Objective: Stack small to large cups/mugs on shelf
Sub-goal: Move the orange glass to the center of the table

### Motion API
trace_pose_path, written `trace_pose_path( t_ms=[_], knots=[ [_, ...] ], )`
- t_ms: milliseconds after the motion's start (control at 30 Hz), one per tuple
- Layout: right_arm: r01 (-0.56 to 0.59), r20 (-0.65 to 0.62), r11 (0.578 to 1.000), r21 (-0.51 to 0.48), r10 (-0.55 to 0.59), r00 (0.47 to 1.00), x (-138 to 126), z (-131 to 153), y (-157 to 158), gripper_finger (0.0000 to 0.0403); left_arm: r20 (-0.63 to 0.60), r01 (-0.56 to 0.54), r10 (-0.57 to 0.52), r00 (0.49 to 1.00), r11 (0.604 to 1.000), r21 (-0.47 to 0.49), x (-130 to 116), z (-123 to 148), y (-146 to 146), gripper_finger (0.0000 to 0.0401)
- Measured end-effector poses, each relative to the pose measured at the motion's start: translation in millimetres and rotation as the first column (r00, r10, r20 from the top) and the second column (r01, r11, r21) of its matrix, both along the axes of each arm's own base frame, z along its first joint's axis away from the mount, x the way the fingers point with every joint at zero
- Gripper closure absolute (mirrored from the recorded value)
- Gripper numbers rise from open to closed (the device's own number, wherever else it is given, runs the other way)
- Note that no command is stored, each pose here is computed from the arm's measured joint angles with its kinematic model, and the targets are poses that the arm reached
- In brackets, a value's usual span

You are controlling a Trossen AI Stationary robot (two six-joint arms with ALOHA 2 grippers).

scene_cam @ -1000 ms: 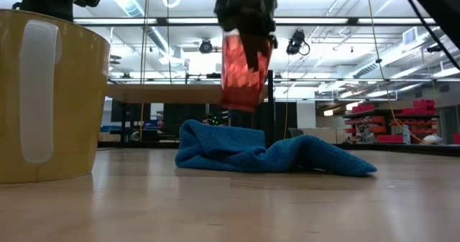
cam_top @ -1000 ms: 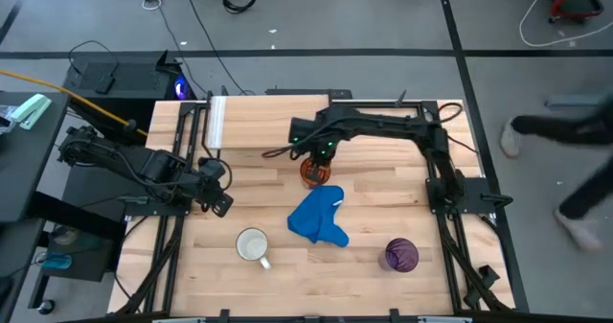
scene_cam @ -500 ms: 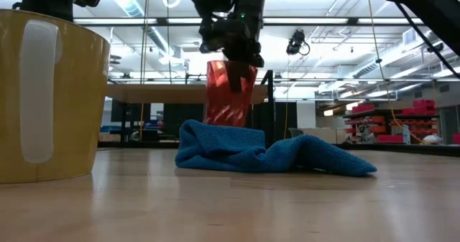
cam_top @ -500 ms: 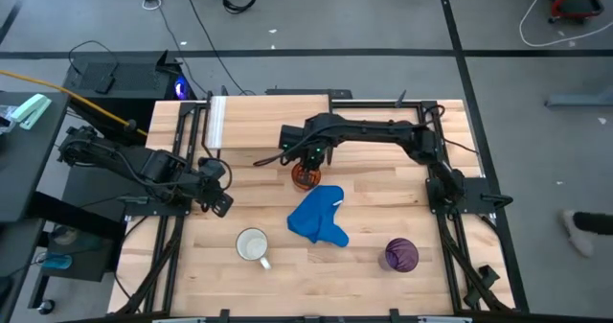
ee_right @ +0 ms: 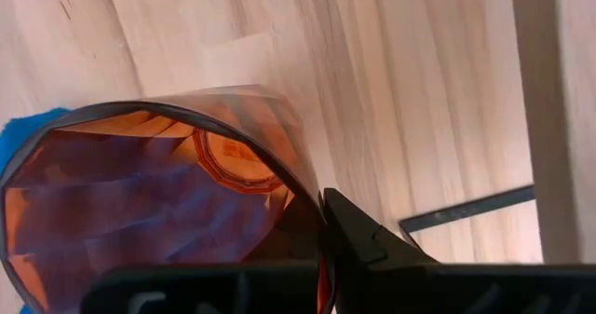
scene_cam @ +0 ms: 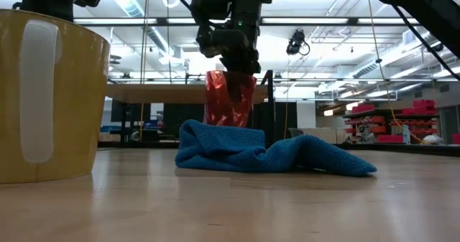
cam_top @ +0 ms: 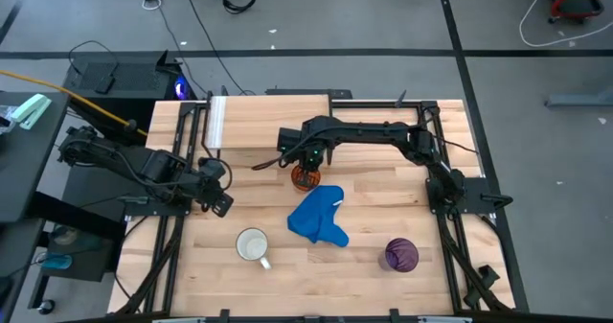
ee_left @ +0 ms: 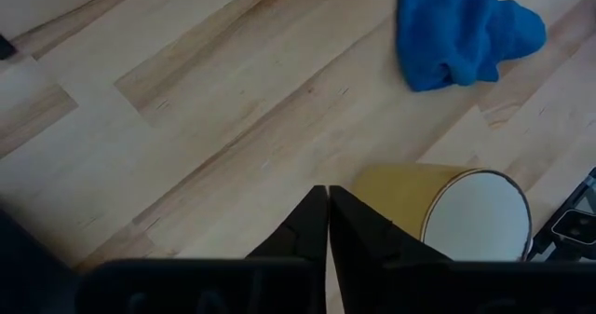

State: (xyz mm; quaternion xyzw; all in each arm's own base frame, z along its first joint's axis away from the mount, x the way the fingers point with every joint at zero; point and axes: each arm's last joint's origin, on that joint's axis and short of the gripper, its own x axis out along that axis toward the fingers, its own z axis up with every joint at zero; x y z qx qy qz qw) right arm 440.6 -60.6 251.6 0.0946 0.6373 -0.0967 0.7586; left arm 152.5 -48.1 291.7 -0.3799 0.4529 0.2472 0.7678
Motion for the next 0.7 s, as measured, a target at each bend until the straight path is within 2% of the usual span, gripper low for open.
trace_pose_path(
  t_ms=[400, 700],
  knots=[
    [0.001, -0.014, 1.000, -0.015, -0.001, 1.000, -1.2, -6.9, -6.4, 0.0396, 0.000, -0.001, 0.001, 1.000, 1.000, 0.000, 0.0, 0.0, 0.1, 0.0374],
    [0.001, -0.017, 1.000, -0.016, -0.001, 1.000, -1.4, -7.0, -6.7, 0.0396, 0.001, 0.000, 0.000, 1.000, 1.000, -0.001, 0.1, 0.1, 0.0, 0.0383]
  ],
)
